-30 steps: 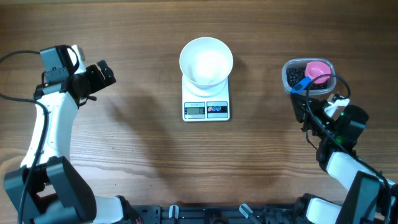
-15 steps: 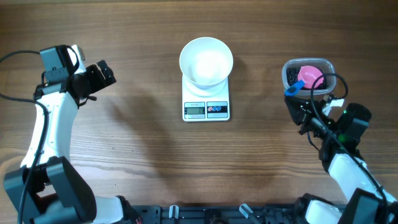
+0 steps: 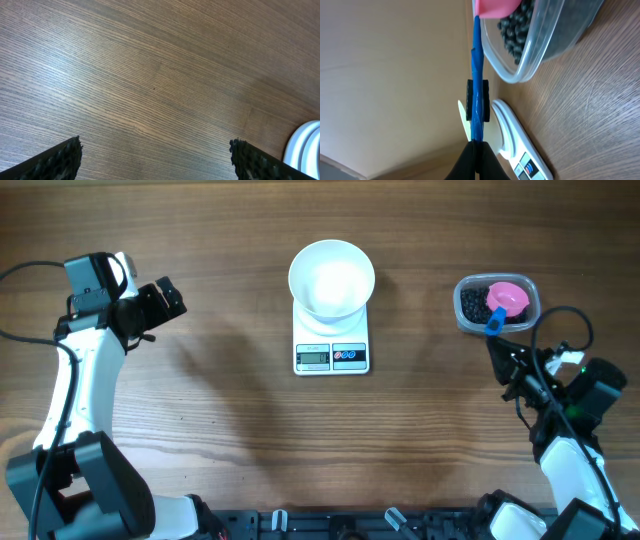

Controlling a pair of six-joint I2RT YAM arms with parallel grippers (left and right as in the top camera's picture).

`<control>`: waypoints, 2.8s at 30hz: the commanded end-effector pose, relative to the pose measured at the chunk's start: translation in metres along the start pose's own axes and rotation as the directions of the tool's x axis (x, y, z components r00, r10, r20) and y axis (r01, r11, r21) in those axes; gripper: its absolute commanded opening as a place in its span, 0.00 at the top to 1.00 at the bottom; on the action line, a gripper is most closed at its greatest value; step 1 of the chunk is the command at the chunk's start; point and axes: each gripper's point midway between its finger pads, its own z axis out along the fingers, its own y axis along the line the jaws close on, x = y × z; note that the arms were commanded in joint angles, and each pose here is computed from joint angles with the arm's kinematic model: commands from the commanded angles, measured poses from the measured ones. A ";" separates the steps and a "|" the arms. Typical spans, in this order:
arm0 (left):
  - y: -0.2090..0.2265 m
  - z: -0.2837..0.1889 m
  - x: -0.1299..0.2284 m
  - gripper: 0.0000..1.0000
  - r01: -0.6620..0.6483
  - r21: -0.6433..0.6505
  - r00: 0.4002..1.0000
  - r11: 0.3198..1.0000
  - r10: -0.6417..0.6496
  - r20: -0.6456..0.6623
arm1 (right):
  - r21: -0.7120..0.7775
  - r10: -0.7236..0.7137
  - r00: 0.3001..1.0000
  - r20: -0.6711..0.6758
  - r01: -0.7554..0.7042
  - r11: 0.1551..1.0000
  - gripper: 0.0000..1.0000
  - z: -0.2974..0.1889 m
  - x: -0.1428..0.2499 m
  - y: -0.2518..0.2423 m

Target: Scoop item into bowl and weigh 150g on scale

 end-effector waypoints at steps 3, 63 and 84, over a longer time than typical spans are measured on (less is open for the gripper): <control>-0.001 -0.007 -0.006 0.00 -0.026 -0.002 0.999 1.000 0.026 0.027 | -0.021 -0.046 0.996 0.073 0.047 0.999 0.95 -0.013 -0.020 0.007; -0.001 -0.007 -0.006 0.00 -0.026 -0.002 0.999 1.000 0.026 0.027 | -0.012 -0.046 0.979 0.201 0.049 0.999 0.00 -0.019 -0.082 -0.031; -0.001 -0.007 -0.006 0.00 -0.026 -0.002 0.999 1.000 0.026 0.027 | -0.043 -0.117 0.974 0.194 0.128 0.991 0.02 0.004 -0.075 -0.017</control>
